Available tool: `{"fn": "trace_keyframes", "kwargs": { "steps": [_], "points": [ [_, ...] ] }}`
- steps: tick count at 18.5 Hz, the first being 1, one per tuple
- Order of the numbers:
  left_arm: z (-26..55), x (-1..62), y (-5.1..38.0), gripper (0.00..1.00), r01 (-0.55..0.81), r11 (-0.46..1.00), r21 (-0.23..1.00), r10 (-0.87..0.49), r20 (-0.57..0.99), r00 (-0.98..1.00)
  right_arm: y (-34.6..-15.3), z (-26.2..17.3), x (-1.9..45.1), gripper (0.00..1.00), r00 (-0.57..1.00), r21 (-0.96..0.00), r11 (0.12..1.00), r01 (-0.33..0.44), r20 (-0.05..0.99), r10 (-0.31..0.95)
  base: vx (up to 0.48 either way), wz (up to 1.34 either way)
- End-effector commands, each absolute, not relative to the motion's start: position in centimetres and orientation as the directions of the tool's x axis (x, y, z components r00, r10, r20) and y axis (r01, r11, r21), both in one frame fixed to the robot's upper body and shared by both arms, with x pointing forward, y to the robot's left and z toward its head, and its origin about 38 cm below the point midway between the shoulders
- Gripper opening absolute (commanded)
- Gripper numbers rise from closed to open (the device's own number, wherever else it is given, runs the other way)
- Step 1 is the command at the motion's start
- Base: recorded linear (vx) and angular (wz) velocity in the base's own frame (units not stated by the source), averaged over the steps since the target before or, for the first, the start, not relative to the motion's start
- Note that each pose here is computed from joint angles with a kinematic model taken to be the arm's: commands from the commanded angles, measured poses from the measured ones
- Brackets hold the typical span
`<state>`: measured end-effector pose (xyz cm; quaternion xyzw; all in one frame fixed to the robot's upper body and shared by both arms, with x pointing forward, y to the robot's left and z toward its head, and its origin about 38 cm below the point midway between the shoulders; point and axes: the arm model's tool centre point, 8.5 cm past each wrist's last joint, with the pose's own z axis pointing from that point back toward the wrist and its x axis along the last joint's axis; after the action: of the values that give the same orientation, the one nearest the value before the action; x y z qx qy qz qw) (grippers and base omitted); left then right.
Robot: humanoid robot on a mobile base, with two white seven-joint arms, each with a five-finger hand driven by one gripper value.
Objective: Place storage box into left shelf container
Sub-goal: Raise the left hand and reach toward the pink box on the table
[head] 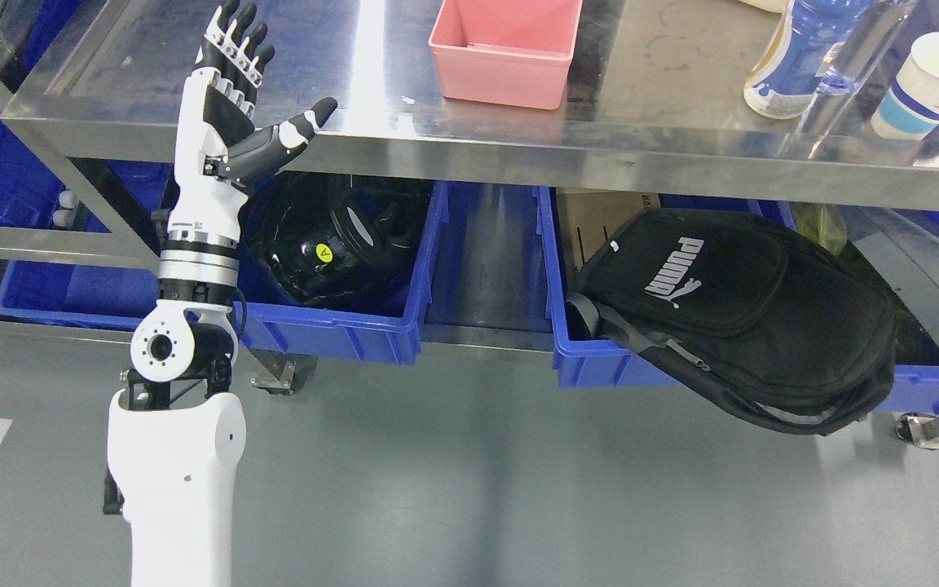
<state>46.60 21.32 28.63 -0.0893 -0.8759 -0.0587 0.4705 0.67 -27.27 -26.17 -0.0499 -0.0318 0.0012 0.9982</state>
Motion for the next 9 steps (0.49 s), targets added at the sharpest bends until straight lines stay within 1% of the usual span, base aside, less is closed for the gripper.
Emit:
{"fn": "trace_keyframes", "kwargs": {
  "steps": [1, 4, 5, 7, 9],
  "points": [
    [28.7, 46.2, 21.5, 1.00, 0.221, 0.974, 0.047, 0.084, 0.832, -0.548, -28.4, -26.1, 1.7, 1.00, 0.996, -0.117, 0.993, 0.006, 0.088, 0.005, 0.000, 0.00],
    [29.8, 46.2, 21.8, 1.00, 0.256, 0.963, 0.081, 0.083, 0.818, -0.569, -28.4, -26.1, 1.7, 1.00, 0.996, -0.117, 0.993, 0.006, 0.088, 0.005, 0.000, 0.00],
    [31.4, 46.4, 21.7, 1.00, 0.290, 0.950, 0.119, 0.083, 0.797, -0.598, -28.4, -26.1, 1.7, 1.00, 0.996, -0.118, 0.993, 0.006, 0.088, 0.005, 0.000, 0.00],
    [34.5, 46.6, 22.5, 1.00, 0.355, 0.898, 0.260, 0.024, 0.776, -0.630, -28.4, -26.1, 1.7, 1.00, 0.996, -0.117, 0.993, 0.006, 0.088, 0.005, 0.000, 0.00],
    [37.5, 46.7, 24.0, 1.00, 0.359, 0.856, 0.372, -0.046, 0.746, -0.665, -28.4, -26.1, 1.7, 1.00, 0.996, -0.118, 0.993, 0.006, 0.088, 0.005, 0.000, 0.00]
  ]
}}
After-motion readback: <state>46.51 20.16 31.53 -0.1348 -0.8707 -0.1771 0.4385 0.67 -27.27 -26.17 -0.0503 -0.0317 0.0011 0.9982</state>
